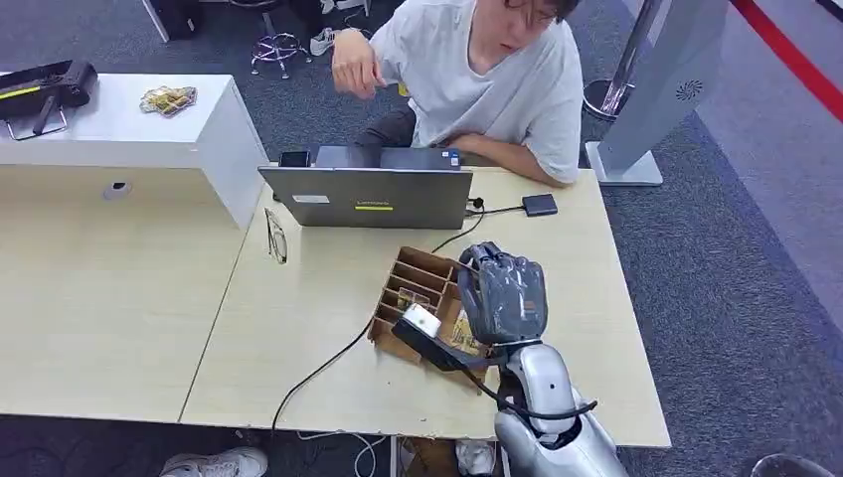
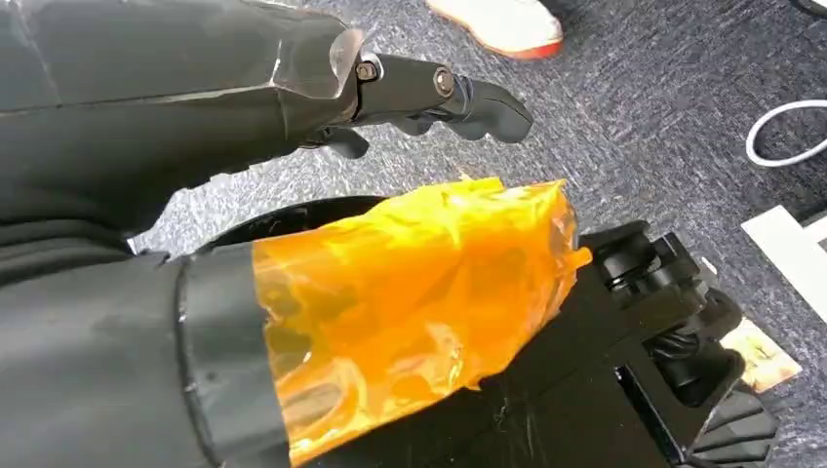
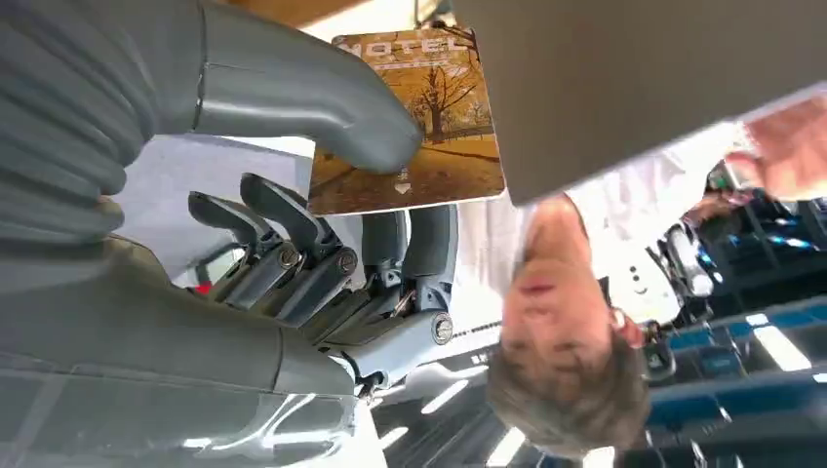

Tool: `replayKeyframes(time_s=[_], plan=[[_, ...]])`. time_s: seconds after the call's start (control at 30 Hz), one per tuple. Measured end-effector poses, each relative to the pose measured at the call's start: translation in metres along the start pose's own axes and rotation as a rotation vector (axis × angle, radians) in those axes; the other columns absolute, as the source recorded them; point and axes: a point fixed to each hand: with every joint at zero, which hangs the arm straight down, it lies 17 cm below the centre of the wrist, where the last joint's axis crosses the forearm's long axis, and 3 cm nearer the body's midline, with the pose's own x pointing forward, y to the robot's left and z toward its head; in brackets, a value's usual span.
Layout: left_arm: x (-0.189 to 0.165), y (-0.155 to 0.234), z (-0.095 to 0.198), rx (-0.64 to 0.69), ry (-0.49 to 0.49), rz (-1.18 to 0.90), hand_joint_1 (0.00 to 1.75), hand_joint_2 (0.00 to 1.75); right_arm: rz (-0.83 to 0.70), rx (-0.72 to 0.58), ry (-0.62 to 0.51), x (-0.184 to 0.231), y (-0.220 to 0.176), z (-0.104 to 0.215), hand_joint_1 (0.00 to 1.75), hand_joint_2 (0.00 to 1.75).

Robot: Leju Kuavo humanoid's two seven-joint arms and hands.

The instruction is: Pass the card to the sensor for recognition and then transmit it.

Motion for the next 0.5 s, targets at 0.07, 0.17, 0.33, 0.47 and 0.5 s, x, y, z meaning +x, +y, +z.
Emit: replayKeyframes(time_s=[0.07, 0.17, 0.33, 0.47, 0.5], plan=[[0.000, 0.000, 0.000, 0.002, -0.001, 0.003, 0.00, 0.00, -0.008, -0.018, -0.009, 0.004, -0.007, -0.001, 1.75, 1.75], [0.001, 0.001, 0.000, 0.004, -0.007, 0.007, 0.00, 0.00, -0.019, -0.051, -0.028, 0.011, -0.018, -0.003, 1.75, 1.75], [0.000, 0.001, 0.000, 0.005, -0.004, 0.016, 0.00, 0.00, -0.044, -0.105, -0.071, 0.027, -0.038, -0.004, 1.75, 1.75], [-0.001, 0.001, 0.000, 0.007, 0.000, 0.025, 0.00, 0.00, -0.075, -0.146, -0.106, 0.040, -0.053, -0.004, 1.75, 1.75], [-0.001, 0.001, 0.000, 0.007, 0.001, 0.025, 0.00, 0.00, -0.080, -0.154, -0.115, 0.043, -0.056, -0.004, 1.75, 1.75]])
